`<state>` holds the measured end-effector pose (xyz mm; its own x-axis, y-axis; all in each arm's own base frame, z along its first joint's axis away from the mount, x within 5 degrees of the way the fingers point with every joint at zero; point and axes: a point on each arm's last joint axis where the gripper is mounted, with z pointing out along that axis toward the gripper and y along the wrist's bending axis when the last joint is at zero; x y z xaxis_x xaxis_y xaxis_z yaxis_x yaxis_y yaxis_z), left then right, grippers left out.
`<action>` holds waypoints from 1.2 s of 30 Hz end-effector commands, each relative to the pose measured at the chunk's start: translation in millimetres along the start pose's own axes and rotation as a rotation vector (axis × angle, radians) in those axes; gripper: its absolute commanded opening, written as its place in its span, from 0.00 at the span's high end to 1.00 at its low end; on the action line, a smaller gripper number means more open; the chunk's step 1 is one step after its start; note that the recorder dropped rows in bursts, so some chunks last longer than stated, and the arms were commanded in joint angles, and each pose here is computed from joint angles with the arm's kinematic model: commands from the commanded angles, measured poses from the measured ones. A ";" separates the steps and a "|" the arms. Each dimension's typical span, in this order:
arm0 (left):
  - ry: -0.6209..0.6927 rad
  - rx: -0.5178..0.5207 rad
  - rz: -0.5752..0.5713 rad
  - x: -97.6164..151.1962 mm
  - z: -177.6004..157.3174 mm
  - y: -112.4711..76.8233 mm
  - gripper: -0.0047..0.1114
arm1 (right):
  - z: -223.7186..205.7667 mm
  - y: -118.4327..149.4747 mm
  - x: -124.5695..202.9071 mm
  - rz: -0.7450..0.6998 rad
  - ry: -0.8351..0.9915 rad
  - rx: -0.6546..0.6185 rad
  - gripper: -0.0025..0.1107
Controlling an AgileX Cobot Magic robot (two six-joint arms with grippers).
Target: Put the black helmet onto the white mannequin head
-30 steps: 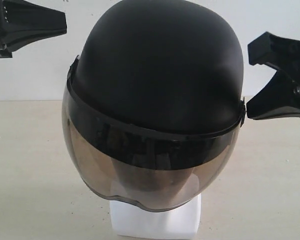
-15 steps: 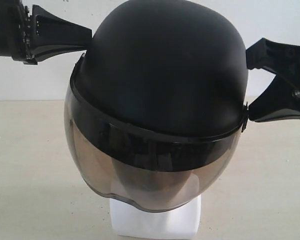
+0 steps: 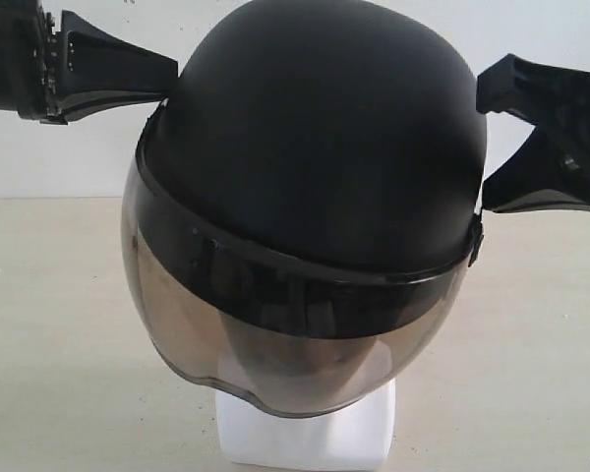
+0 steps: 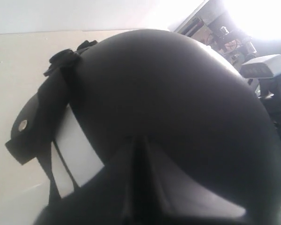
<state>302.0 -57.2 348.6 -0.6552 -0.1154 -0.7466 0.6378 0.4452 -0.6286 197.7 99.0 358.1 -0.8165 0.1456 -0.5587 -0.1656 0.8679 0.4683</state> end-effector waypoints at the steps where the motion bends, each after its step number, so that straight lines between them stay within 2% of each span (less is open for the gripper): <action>1: 0.046 0.017 0.002 10.0 0.5 -7.0 0.92 | 12.0 -1.9 -3.1 0.024 0.008 -0.001 0.98; 12: 0.073 0.007 -0.078 30.9 1.2 4.4 0.92 | 11.8 -1.0 -8.9 0.002 -0.057 -0.011 0.98; 18: 0.075 0.005 -0.086 39.1 -2.3 -0.9 0.92 | 15.9 -1.4 -11.5 -0.001 -0.064 -0.009 0.98; 26: 0.049 -0.007 -0.057 38.1 -11.8 -11.1 0.92 | 26.5 -3.0 -15.9 -0.004 -0.074 -0.007 0.98; 36: 0.078 -0.008 -0.102 59.9 -10.1 -4.5 0.92 | 19.0 3.9 -24.0 -0.014 -0.105 -0.031 0.98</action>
<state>263.1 -54.5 321.8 -0.7233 -0.1801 -0.6667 0.5509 0.4315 -0.7143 229.2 103.3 357.4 -0.7337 0.1829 -0.6544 -0.1846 0.8732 0.4511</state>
